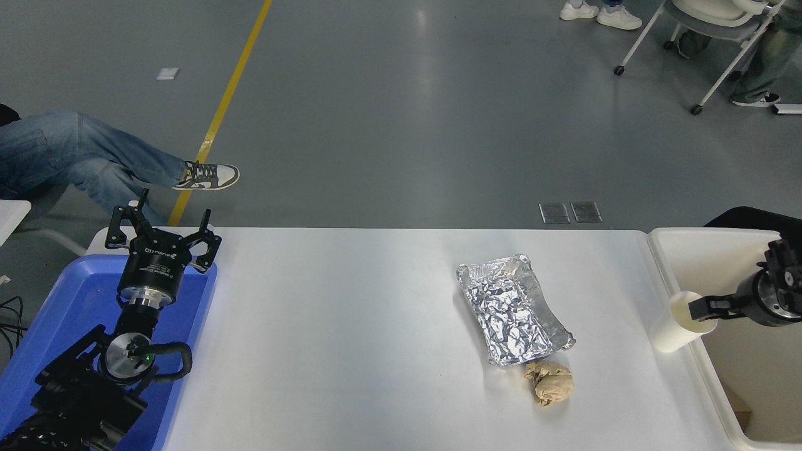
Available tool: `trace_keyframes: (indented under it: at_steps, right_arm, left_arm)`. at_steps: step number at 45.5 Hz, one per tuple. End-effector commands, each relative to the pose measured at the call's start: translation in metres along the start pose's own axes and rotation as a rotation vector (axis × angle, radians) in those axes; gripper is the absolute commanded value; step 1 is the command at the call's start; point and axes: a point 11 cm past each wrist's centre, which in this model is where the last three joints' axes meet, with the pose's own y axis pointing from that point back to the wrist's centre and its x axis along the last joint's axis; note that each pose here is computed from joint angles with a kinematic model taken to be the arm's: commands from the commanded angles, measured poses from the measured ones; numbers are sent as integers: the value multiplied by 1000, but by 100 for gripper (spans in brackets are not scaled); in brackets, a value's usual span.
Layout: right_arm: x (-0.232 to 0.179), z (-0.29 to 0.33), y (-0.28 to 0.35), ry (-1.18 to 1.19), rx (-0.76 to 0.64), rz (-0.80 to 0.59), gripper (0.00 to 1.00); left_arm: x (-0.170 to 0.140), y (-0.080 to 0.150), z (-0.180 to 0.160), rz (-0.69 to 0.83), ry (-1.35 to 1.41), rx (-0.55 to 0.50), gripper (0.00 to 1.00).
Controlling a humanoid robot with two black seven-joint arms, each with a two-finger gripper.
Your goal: Pick up paper cup place in dustbin
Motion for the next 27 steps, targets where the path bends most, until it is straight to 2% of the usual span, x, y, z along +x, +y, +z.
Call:
trace_keyframes:
  at_steps: [1, 4, 8, 9, 10, 11, 12, 27]
  right_arm:
    - [-7, 1, -11, -43, 0, 40, 87]
    - [-6, 0, -12, -41, 1, 41, 63]
    - [-6, -1, -11, -44, 4, 43, 50]
    - [-6, -1, -12, -46, 7, 39, 44]
    - [-6, -1, -12, -47, 8, 39, 30]
    - [-6, -1, -12, -47, 8, 39, 12]
    - [-6, -1, -12, -46, 7, 37, 0]
    - [-3, -5, -10, -47, 19, 38, 0]
  left_arm:
    - [0, 0, 0, 1, -1, 0, 100]
    - [0, -1, 0, -1, 1, -1, 100]
    - [0, 0, 0, 2, 0, -1, 100]
    - [-1, -1, 0, -2, 0, 0, 100]
    - [0, 0, 0, 0, 1, -1, 100]
    - [0, 0, 0, 0, -1, 0, 100]
    - [0, 0, 0, 0, -1, 0, 100]
    - [0, 0, 0, 1, -1, 0, 100]
